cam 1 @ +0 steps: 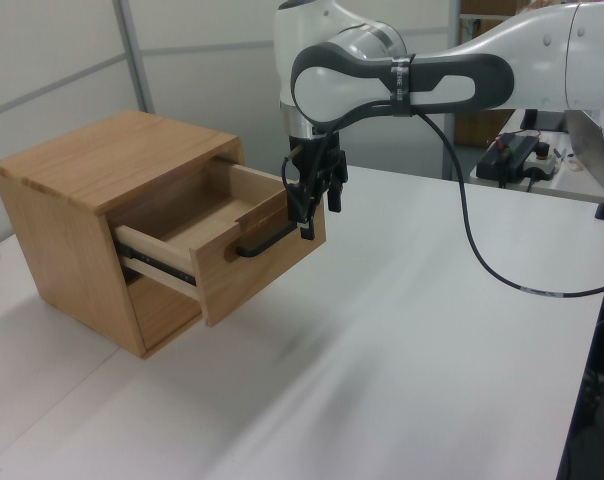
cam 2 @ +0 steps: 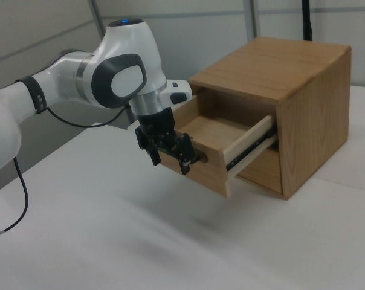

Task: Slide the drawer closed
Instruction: 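Lower the gripper onto the front panel of the open drawer, then push the drawer front with the gripper into the wooden cabinet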

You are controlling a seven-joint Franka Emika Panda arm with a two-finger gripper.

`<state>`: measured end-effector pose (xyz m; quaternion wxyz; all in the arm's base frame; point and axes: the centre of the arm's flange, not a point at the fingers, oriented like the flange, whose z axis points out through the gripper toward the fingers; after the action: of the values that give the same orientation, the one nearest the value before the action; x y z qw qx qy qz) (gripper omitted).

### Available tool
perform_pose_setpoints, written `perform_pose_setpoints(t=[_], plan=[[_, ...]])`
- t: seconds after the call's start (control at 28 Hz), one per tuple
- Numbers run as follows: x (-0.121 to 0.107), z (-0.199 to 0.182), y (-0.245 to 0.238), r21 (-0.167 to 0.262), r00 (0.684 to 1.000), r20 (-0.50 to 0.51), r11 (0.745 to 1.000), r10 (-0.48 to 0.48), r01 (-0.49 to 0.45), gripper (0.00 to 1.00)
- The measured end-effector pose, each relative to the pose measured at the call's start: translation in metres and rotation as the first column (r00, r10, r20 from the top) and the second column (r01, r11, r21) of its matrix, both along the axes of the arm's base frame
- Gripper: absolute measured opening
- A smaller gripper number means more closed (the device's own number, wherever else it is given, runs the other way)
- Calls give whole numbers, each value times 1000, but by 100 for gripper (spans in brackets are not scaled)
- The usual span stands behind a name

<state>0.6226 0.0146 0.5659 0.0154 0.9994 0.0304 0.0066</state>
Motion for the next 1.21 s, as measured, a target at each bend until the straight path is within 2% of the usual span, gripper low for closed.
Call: perform_pose_setpoints(t=[0.11,0.18,0.21,0.36,0.39,0.71,0.75,0.82,0.86,0.96,1.21], plan=[[1,-3,0,0,1000,1,1000,-1,1,100],[5,-8,0,0,1000,4,1000,-5,5,94],[8,-12,0,1,1000,2,1000,-9,9,86],[13,-24,3,1,1000,-10,1000,-15,15,74],[13,-27,5,0,1000,-13,1000,-24,24,64],[14,-28,11,0,998,-14,998,-66,66,34],[14,-28,11,0,998,-14,998,-67,67,27],[14,-29,11,0,998,-15,998,-67,67,22],[14,-30,11,0,998,-17,998,-66,66,15],[15,-36,15,-1,998,-26,998,-60,60,3],[19,-49,21,-3,997,-47,999,-54,54,1]])
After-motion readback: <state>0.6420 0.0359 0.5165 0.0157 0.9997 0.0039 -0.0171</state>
